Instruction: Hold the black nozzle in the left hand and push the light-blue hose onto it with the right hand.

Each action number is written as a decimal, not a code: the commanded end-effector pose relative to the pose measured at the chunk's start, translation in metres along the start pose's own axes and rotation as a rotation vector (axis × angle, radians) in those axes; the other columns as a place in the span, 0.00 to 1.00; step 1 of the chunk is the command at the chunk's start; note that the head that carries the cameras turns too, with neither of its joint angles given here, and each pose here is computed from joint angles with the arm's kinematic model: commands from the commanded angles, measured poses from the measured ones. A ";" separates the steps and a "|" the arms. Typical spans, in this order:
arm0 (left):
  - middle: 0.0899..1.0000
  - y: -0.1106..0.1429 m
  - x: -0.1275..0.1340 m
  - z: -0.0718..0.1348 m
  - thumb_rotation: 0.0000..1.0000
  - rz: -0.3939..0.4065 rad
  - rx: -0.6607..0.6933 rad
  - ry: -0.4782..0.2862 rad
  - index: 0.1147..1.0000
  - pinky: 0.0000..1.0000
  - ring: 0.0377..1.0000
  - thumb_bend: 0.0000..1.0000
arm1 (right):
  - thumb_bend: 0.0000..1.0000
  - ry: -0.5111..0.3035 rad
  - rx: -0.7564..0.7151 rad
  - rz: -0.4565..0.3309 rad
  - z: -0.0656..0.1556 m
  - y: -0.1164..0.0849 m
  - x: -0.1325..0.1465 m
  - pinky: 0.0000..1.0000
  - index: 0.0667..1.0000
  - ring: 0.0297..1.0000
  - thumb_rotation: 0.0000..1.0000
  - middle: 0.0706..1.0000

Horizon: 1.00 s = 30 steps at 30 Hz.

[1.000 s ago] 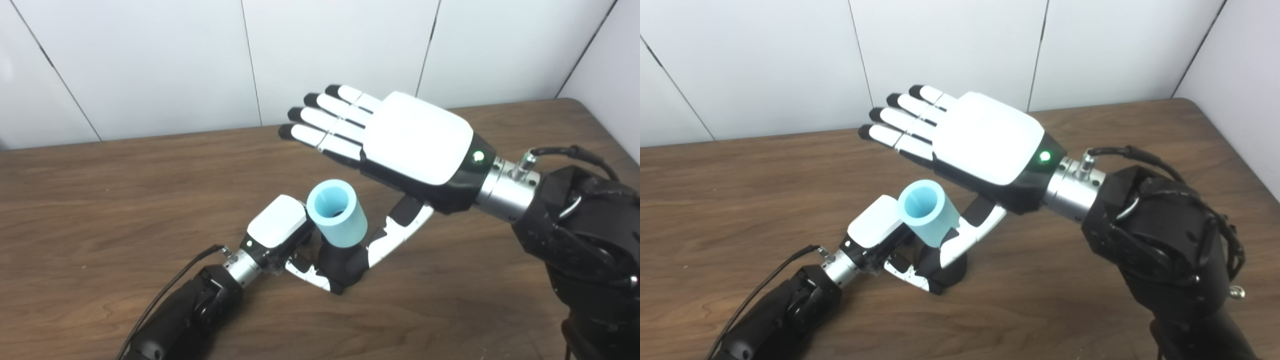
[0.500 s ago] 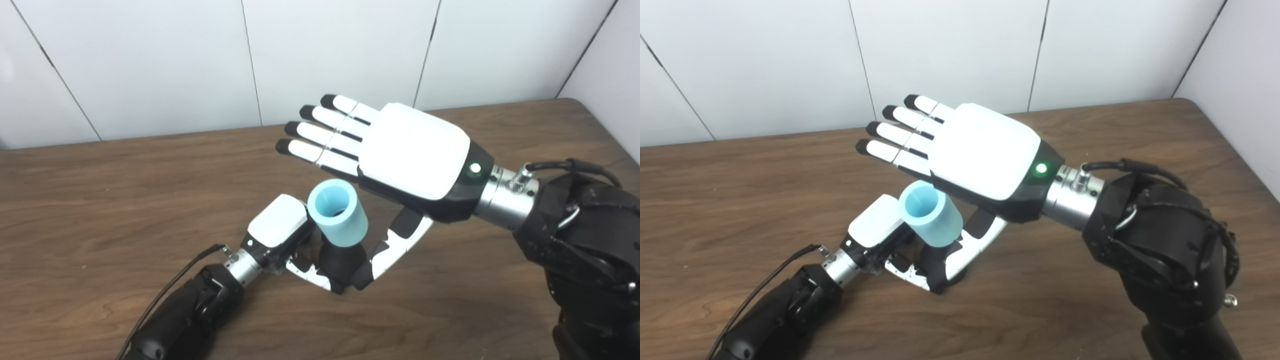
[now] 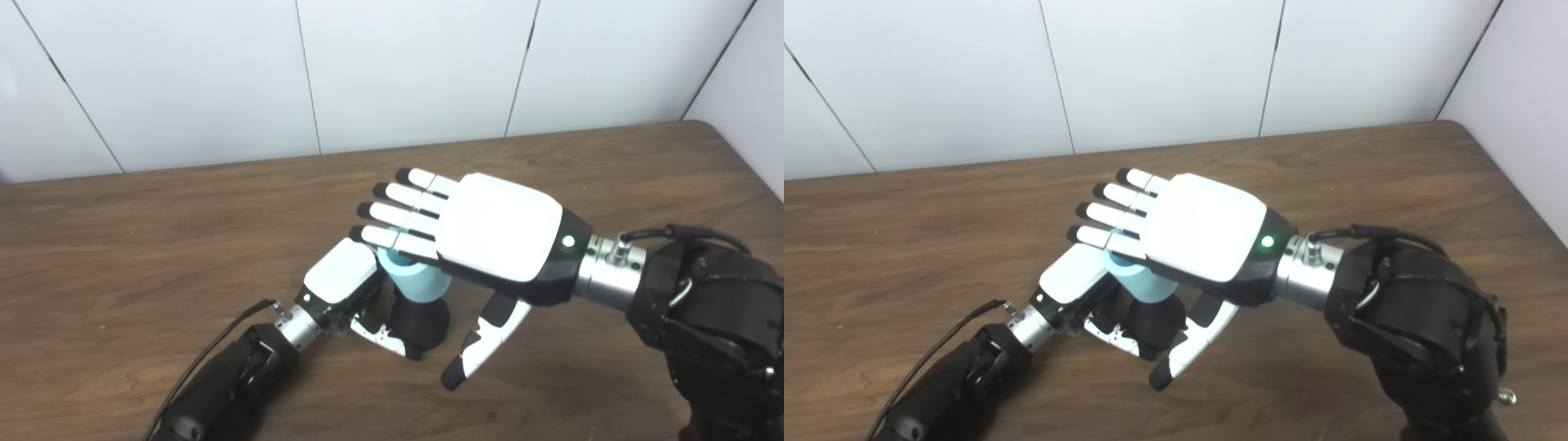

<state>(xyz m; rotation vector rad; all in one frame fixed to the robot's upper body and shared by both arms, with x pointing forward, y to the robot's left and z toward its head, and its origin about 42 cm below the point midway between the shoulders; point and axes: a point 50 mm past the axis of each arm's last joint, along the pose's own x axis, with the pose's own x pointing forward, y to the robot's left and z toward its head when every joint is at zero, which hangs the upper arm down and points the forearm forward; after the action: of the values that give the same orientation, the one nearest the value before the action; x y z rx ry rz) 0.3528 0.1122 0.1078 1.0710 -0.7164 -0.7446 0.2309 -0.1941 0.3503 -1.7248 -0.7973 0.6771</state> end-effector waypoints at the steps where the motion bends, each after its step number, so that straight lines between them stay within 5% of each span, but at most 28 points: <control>1: 0.42 -0.116 -0.085 0.026 0.00 -0.305 -0.164 0.141 0.42 0.12 0.13 0.53 | 0.93 -0.005 -0.072 -0.046 0.003 -0.011 -0.005 0.98 0.95 0.99 0.96 0.99; 10: 0.42 -0.113 -0.086 0.029 0.00 -0.296 -0.168 0.135 0.42 0.12 0.14 0.52 | 0.94 0.005 -0.052 0.001 0.011 0.007 -0.012 0.87 0.86 0.93 0.91 0.92; 15: 0.42 -0.112 -0.088 0.030 0.00 -0.294 -0.176 0.140 0.42 0.12 0.14 0.53 | 0.93 0.033 -0.025 0.050 0.013 0.016 -0.016 0.96 0.88 0.95 0.91 0.94; 30: 0.42 -0.112 -0.092 0.030 0.00 -0.306 -0.182 0.147 0.42 0.14 0.17 0.52 | 0.87 0.127 0.008 0.186 0.013 0.053 -0.021 0.97 0.95 1.00 0.92 1.00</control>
<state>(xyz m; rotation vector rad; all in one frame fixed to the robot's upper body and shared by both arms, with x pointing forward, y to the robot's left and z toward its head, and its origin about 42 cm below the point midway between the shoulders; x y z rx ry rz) 0.3521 0.1137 0.1088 1.0733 -0.7133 -0.7436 0.2108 -0.2037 0.3110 -1.7350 -0.6706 0.6455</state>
